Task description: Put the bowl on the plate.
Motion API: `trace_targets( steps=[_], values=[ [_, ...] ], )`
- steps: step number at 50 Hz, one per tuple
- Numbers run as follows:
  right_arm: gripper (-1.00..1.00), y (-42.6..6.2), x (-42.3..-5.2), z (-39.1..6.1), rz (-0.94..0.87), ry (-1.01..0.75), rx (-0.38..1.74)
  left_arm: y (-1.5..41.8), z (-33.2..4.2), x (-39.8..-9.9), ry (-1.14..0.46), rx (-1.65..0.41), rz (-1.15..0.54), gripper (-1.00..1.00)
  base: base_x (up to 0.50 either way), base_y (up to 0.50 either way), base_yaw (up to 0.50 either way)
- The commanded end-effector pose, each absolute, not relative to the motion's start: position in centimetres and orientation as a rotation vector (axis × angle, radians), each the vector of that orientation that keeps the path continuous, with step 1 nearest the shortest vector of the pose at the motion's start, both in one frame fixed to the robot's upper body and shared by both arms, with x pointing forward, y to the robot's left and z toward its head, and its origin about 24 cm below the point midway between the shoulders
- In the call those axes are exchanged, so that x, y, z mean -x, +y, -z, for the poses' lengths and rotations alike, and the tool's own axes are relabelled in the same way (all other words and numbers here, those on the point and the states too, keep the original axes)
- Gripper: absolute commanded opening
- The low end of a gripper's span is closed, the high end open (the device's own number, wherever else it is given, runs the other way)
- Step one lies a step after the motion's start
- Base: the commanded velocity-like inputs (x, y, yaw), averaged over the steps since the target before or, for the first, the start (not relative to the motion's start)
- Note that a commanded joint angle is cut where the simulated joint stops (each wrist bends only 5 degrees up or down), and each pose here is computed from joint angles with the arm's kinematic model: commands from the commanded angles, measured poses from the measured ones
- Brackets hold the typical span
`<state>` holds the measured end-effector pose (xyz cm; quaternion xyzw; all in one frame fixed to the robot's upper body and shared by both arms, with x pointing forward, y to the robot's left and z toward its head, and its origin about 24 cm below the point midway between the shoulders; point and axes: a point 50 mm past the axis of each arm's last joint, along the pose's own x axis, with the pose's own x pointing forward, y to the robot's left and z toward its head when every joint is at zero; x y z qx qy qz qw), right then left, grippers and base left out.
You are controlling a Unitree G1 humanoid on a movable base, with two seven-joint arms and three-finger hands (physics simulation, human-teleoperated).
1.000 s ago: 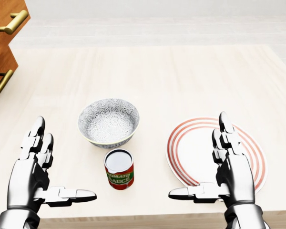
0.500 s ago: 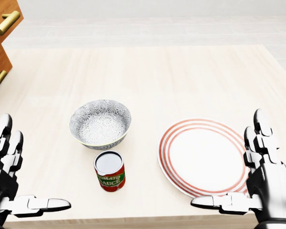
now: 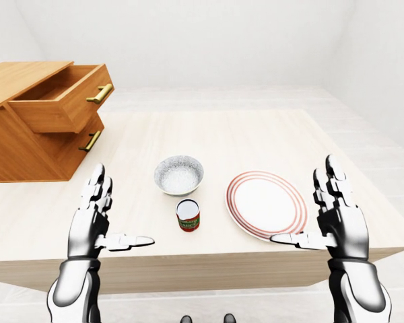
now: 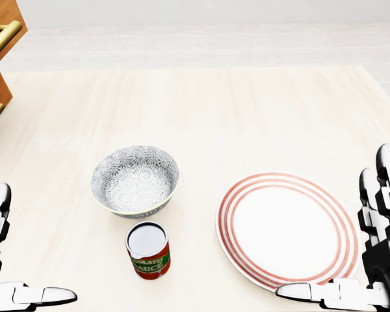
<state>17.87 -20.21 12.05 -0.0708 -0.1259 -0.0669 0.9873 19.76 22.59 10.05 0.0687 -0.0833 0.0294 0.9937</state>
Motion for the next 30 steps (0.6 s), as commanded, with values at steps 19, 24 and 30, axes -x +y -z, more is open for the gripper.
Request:
trace_targets(
  steps=[19,24,30],
  values=[
    [1.0,-20.9,-16.9,-13.5,0.167,-0.309,0.165,23.2,-9.4,-19.4,-0.135,-0.134,-0.067,1.0,0.12,0.0,0.0],
    [1.0,-20.9,-16.9,-13.5,0.169,-0.309,0.164,23.2,-9.1,-19.5,-0.122,-0.132,-0.067,1.0,0.23,-0.03,0.0],
    [1.0,-21.1,-17.2,-13.2,0.19,-0.303,0.151,23.4,-9.1,-19.3,-0.123,-0.129,-0.072,1.0,0.08,0.0,0.0]
  ],
)
